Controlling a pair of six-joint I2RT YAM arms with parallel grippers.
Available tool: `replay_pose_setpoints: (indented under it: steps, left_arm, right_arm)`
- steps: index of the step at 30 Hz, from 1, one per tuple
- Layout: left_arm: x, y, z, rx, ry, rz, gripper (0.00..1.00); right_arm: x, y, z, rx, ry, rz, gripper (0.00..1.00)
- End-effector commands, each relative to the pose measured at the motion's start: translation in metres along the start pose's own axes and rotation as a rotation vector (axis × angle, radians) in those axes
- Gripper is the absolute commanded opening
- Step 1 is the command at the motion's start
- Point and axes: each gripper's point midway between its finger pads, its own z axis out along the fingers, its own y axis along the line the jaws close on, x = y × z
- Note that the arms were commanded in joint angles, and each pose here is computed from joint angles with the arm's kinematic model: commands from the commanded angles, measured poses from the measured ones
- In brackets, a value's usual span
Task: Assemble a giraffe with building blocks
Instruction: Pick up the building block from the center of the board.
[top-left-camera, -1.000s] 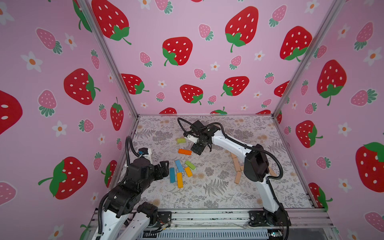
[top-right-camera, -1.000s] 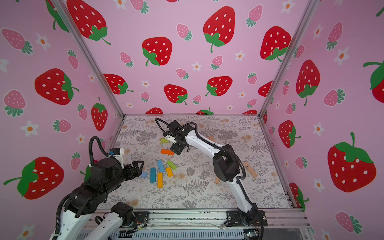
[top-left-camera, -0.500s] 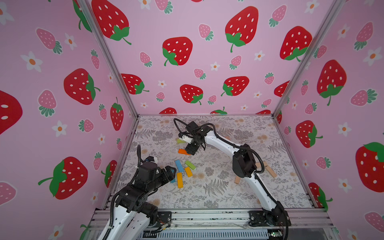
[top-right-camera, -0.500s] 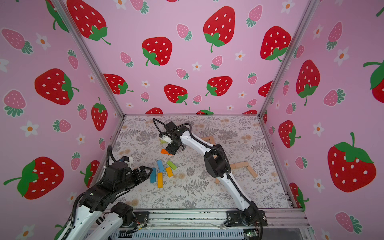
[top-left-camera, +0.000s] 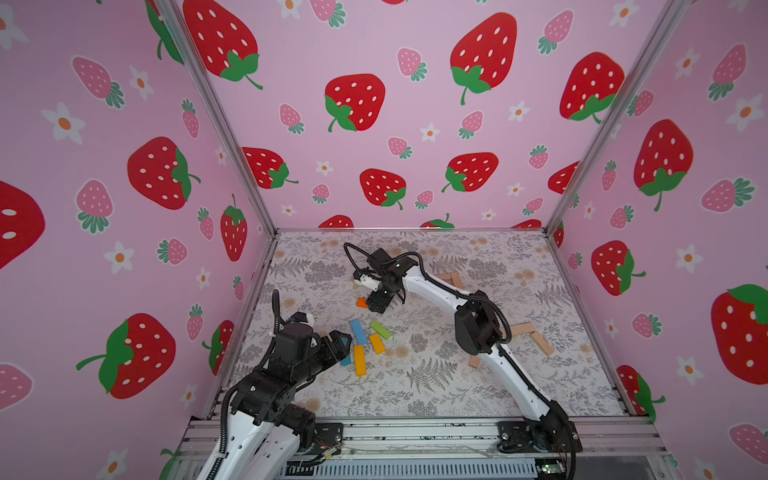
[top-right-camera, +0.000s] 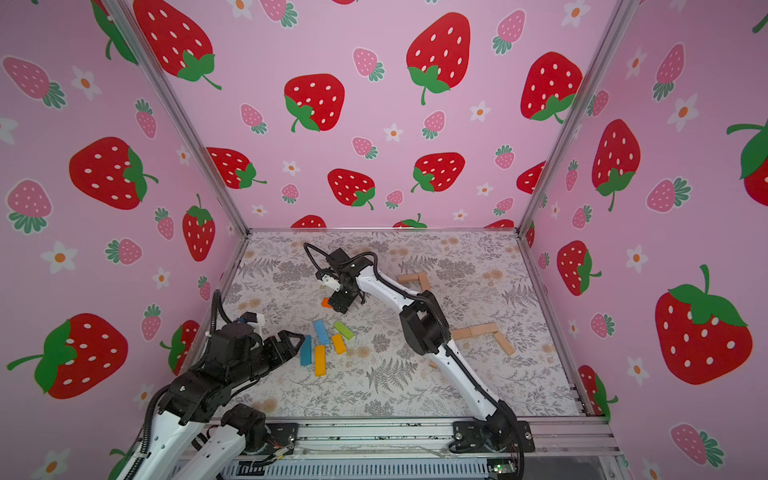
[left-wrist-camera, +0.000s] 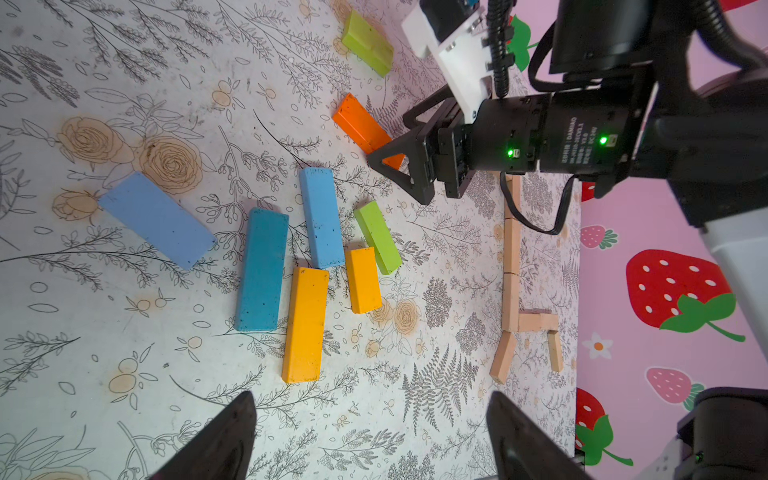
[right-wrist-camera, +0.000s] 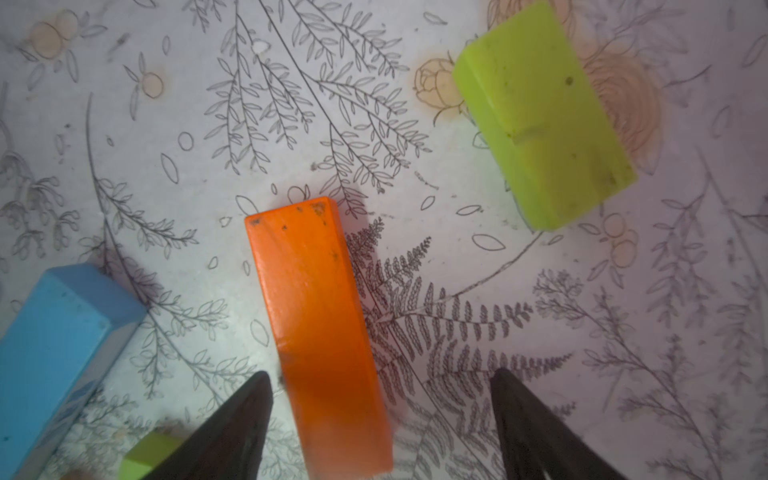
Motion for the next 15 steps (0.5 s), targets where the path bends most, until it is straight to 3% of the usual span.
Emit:
replay_pose_setpoints:
  steps: [1, 4, 8, 11, 15]
  left_arm:
    - [-0.005, -0.004, -0.003, 0.009, -0.017, -0.006, 0.88]
    - [-0.006, -0.004, -0.005, 0.010, -0.022, -0.001, 0.88]
    - [-0.008, -0.005, -0.006, 0.008, -0.025, 0.007, 0.88]
    - [-0.010, -0.006, -0.006, 0.005, -0.029, 0.014, 0.88]
    - [-0.013, -0.007, -0.007, 0.004, -0.035, 0.028, 0.88]
  right_arm:
    - [-0.003, 0.004, 0.004, -0.008, -0.006, 0.012, 0.76]
    - [-0.002, 0.001, 0.002, 0.014, -0.005, 0.029, 0.62]
    - [-0.002, 0.003, -0.007, 0.028, -0.022, 0.063, 0.35]
    - [-0.001, 0.008, -0.014, 0.042, -0.029, 0.083, 0.24]
    - [0.003, 0.017, -0.032, 0.053, -0.052, 0.115, 0.18]
